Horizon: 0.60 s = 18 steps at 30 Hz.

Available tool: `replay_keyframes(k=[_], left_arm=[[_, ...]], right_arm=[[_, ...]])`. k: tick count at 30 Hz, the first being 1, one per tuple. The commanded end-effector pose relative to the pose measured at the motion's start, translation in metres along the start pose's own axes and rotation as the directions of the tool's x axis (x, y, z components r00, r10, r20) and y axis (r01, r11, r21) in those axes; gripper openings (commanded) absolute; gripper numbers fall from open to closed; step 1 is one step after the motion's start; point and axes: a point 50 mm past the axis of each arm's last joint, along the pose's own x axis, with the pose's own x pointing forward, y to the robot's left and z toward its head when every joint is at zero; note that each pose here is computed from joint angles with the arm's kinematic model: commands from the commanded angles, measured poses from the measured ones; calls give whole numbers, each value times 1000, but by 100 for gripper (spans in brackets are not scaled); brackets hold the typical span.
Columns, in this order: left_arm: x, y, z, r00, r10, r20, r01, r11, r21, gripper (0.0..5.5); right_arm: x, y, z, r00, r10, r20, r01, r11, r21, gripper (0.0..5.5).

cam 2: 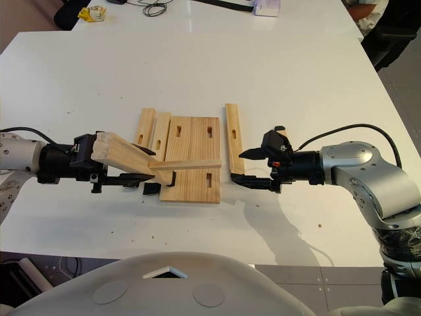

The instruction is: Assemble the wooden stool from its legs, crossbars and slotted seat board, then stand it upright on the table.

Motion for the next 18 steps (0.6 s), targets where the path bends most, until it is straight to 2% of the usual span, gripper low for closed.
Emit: replay_keyframes(k=[1,8,18], left_arm=[[-1,-7,-28,985,33,-170,-50,994,-96,206],[4,-16,-31,988,10,-157,-36,986,-163,206],[11,-18,-45,992,88,-86,-111,939,-324,206]], right_arm=[[-2,2,4,1000,-1,3,1,1000,-9,367],[-1,3,3,1000,9,-7,-9,1000,-11,367],[-1,-1,4,999,34,-33,-35,999,-28,367]])
